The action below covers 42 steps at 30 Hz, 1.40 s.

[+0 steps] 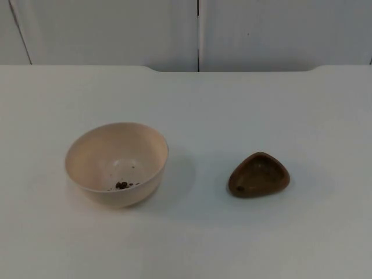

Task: Pick up the bowl with the left hand and pour the coffee beans from the cup into the bowl with the right hand.

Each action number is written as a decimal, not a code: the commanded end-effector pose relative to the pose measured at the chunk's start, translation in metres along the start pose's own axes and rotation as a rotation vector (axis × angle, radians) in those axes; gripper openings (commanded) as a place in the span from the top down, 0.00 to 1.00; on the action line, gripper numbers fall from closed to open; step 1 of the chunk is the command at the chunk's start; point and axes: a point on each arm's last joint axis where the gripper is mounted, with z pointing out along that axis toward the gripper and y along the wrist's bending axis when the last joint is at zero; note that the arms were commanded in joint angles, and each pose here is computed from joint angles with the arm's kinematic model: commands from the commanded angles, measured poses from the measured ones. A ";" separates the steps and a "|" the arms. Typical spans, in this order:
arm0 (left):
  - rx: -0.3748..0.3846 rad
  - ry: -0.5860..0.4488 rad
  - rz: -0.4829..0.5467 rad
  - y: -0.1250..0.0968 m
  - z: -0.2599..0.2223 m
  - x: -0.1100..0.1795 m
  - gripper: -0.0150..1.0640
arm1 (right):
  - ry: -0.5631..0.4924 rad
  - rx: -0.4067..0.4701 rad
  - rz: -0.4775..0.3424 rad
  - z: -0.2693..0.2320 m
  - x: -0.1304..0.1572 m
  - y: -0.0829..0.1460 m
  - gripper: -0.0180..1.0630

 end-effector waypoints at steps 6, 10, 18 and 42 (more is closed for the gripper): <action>-0.020 0.027 0.011 0.003 0.009 0.036 0.16 | -0.004 -0.005 -0.009 0.009 0.004 0.000 0.26; -0.037 -0.025 0.017 0.003 0.002 0.040 0.16 | -0.004 -0.002 -0.011 0.009 0.004 0.000 0.26; -0.078 -0.063 0.004 0.006 -0.003 0.042 0.16 | -0.004 0.000 -0.012 0.009 0.004 0.000 0.26; -0.155 0.091 -0.040 0.013 0.000 0.058 0.16 | -0.003 0.003 -0.013 0.009 0.004 0.000 0.26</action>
